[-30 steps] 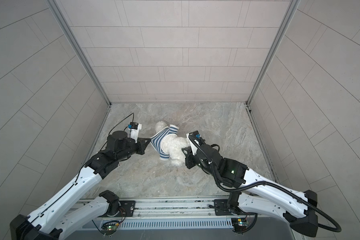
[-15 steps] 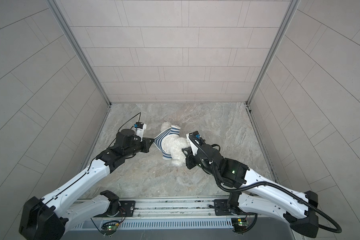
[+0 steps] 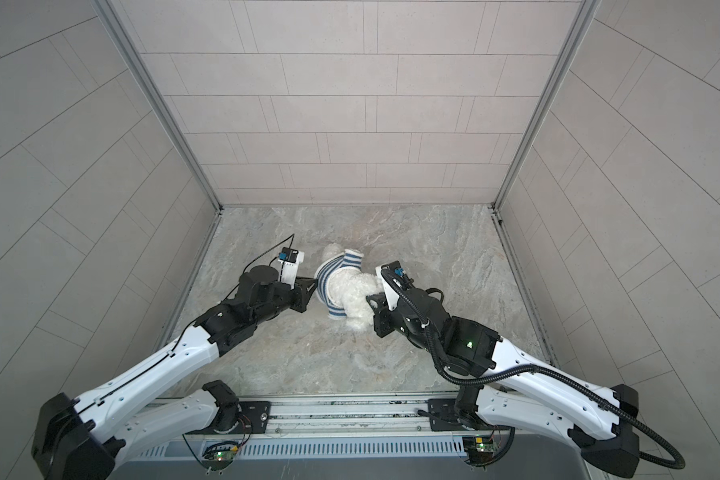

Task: Dress the teddy bear

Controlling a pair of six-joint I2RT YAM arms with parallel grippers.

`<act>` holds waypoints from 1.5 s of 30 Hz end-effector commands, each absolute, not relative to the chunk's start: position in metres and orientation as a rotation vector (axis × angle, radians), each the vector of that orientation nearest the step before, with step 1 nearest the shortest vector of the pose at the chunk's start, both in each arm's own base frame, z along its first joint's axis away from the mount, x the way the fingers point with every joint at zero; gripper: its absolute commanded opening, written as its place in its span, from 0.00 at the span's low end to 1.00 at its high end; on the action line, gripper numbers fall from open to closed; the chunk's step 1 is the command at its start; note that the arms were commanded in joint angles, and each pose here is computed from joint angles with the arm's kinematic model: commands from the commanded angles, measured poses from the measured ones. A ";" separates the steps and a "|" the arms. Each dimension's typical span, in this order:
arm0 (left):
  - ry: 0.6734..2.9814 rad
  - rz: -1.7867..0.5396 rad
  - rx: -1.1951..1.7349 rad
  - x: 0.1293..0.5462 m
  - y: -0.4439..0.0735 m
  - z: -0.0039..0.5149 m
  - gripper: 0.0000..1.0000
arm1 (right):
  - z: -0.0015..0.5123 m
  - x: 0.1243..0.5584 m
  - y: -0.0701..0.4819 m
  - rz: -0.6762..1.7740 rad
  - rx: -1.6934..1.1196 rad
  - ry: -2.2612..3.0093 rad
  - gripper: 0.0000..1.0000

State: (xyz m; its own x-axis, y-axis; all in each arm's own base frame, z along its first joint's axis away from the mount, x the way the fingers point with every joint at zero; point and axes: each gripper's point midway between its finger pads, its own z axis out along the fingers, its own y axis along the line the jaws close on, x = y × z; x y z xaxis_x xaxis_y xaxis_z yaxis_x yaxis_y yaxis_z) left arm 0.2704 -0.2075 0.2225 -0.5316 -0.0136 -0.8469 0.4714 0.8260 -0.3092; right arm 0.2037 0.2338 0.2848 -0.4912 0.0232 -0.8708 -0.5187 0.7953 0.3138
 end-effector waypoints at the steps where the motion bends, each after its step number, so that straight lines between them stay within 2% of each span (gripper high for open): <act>1: 1.960 -0.657 0.360 0.257 -0.200 0.242 0.41 | 0.301 0.210 0.221 0.695 -0.266 1.932 0.00; 5: 1.915 -0.640 0.415 0.237 -0.188 0.252 0.73 | 0.300 0.216 0.213 0.675 -0.202 1.932 0.00; 7: 1.859 -0.654 0.453 0.223 -0.189 0.263 0.82 | 0.302 0.217 0.213 0.675 -0.188 1.933 0.00; 9: 1.796 -0.696 0.511 0.208 -0.196 0.275 0.85 | 0.306 0.219 0.214 0.682 -0.179 1.931 0.00; 19: 1.601 -0.797 0.695 0.157 -0.243 0.303 0.86 | 0.318 0.230 0.213 0.727 -0.048 1.938 0.00; 26: 1.586 -0.722 0.780 0.151 -0.274 0.294 0.87 | 0.320 0.236 0.208 0.751 0.049 1.940 0.00; 33: 1.554 -0.606 0.818 0.162 -0.288 0.293 0.85 | 0.320 0.239 0.211 0.772 0.060 1.952 0.00; 45: 1.536 -0.466 0.943 0.178 -0.325 0.288 0.59 | 0.317 0.236 0.214 0.796 0.051 1.963 0.00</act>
